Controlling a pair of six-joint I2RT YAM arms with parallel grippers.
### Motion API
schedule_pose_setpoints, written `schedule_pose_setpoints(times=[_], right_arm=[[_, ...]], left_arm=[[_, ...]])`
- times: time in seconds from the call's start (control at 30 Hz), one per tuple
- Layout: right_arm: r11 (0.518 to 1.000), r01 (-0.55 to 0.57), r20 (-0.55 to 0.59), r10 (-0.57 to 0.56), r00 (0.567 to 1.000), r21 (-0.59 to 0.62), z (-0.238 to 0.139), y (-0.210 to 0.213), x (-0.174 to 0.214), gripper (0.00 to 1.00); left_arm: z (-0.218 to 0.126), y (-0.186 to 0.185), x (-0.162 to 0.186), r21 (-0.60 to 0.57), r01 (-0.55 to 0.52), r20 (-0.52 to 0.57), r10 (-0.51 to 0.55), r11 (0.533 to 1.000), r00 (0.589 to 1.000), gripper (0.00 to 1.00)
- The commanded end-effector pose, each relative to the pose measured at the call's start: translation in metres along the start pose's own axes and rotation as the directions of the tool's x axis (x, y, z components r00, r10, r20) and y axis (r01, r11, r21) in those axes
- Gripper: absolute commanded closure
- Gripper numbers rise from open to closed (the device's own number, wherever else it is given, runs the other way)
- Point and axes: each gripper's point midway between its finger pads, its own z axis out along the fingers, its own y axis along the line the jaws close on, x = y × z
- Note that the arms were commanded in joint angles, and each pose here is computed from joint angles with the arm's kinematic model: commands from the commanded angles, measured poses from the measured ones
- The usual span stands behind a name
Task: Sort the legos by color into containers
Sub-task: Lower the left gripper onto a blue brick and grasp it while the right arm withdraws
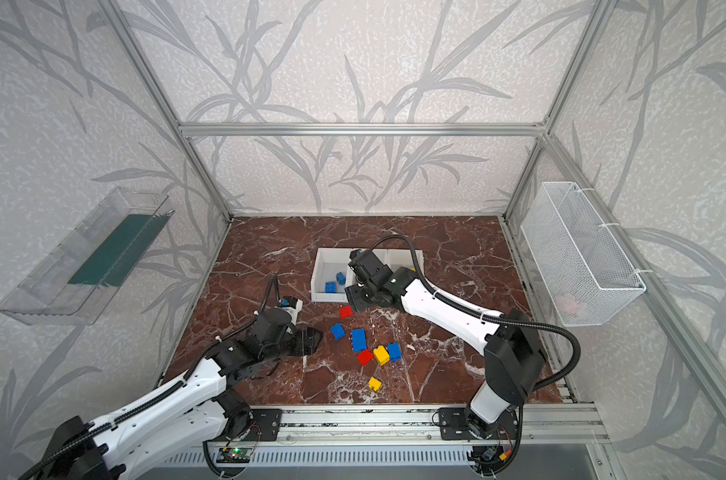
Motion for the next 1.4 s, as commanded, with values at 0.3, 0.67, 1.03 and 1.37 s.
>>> schedule_pose_setpoints(times=[0.3,0.67,1.03,1.37], right_arm=[[0.972,-0.202,0.087,0.193,0.977,0.116,-0.036,-0.054,0.059,0.31],[0.955,-0.244,0.136,0.223,0.965,0.168,-0.054,-0.074,0.074,0.31],[0.946,-0.271,0.160,0.243,0.957,0.181,-0.060,-0.081,0.077,0.31],[0.939,-0.291,0.162,0.263,0.951,0.183,-0.059,-0.084,0.081,0.31]], left_arm=[[0.048,-0.032,0.005,0.086,0.060,-0.154,-0.046,0.994,0.987,0.17],[0.086,-0.038,0.003,0.047,0.027,-0.239,-0.014,0.999,0.971,0.19],[0.096,-0.028,0.021,-0.073,-0.174,-0.322,0.142,0.982,0.936,0.31],[0.097,-0.017,0.021,-0.134,-0.220,-0.319,0.168,0.966,0.933,0.48]])
